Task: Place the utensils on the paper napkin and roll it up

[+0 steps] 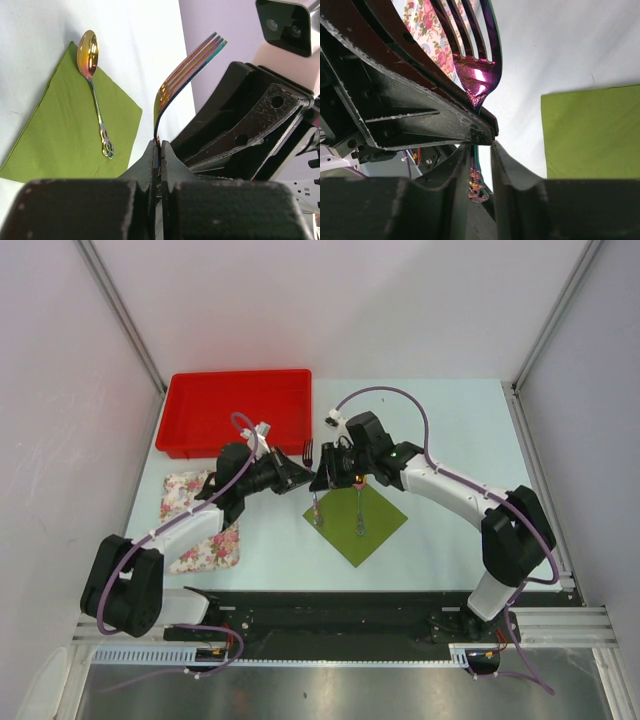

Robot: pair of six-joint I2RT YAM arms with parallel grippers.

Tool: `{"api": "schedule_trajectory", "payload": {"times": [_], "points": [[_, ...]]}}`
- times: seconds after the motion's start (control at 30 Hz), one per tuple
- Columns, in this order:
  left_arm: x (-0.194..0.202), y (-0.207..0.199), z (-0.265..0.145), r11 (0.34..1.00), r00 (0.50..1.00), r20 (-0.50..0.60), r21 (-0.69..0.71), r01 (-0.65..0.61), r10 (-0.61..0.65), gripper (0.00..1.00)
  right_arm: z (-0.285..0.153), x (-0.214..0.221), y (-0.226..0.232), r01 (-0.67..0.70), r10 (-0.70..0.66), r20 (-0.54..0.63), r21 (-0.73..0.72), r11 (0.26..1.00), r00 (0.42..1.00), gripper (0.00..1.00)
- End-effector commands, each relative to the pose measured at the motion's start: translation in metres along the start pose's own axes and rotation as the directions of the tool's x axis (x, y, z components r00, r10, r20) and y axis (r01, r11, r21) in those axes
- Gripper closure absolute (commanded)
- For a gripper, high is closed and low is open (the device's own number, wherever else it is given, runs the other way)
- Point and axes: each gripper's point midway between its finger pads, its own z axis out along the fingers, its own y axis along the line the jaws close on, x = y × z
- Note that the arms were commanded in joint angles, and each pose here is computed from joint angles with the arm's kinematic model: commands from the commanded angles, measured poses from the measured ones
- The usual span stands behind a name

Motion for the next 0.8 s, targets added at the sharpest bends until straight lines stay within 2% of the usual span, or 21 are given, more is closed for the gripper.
{"api": "schedule_trajectory", "payload": {"times": [0.0, 0.03, 0.1, 0.13, 0.17, 0.23, 0.27, 0.37, 0.47, 0.6, 0.77], "points": [[-0.008, -0.017, 0.003, 0.998, 1.000, 0.022, 0.052, -0.016, 0.015, 1.00, 0.006, -0.004, 0.000, -0.001, 0.001, 0.020, -0.001, 1.000, 1.000, 0.81], [-0.008, -0.016, 0.003, 0.999, 1.000, 0.022, 0.051, -0.015, 0.014, 1.00, 0.007, -0.003, -0.001, -0.001, 0.001, 0.018, 0.000, 1.000, 1.000, 0.84], [-0.007, -0.015, 0.003, 0.999, 1.000, 0.020, 0.046, -0.015, 0.014, 1.00, 0.007, -0.003, -0.001, 0.000, 0.000, 0.019, 0.004, 1.000, 1.000, 0.99], [-0.007, -0.013, 0.003, 0.999, 1.000, 0.018, 0.038, -0.010, 0.009, 1.00, 0.007, -0.003, -0.003, -0.004, 0.004, 0.018, 0.007, 1.000, 1.000, 1.00], [-0.006, -0.013, 0.003, 0.999, 1.000, 0.017, 0.038, -0.015, 0.015, 0.94, 0.006, -0.004, -0.003, -0.005, 0.005, 0.021, 0.010, 1.000, 1.000, 1.00], [-0.007, -0.010, 0.001, 0.999, 1.000, 0.018, 0.026, -0.019, 0.019, 0.72, 0.005, -0.003, -0.007, -0.014, 0.013, 0.022, 0.025, 1.000, 1.000, 1.00], [-0.009, -0.008, 0.000, 0.999, 0.999, 0.020, 0.017, -0.035, 0.035, 0.48, 0.003, -0.005, -0.012, -0.021, 0.019, 0.031, 0.043, 0.999, 0.999, 1.00], [-0.021, 0.009, -0.011, 0.998, 0.998, 0.046, -0.045, -0.035, 0.037, 0.28, 0.000, -0.001, -0.040, -0.067, 0.062, 0.045, 0.124, 0.990, 0.997, 1.00], [-0.043, 0.025, -0.026, 0.994, 0.994, 0.097, -0.100, -0.044, 0.053, 0.19, -0.001, 0.006, -0.070, -0.097, 0.087, 0.053, 0.229, 0.969, 0.995, 1.00], [-0.065, 0.028, -0.044, 0.985, 0.981, 0.163, -0.150, -0.082, 0.106, 0.16, 0.008, 0.020, -0.097, -0.104, 0.102, 0.023, 0.321, 0.941, 0.995, 1.00], [-0.072, 0.025, -0.053, 0.984, 0.972, 0.197, -0.150, -0.098, 0.127, 0.14, 0.018, 0.024, -0.122, -0.102, 0.109, 0.005, 0.403, 0.909, 0.994, 1.00]]}}
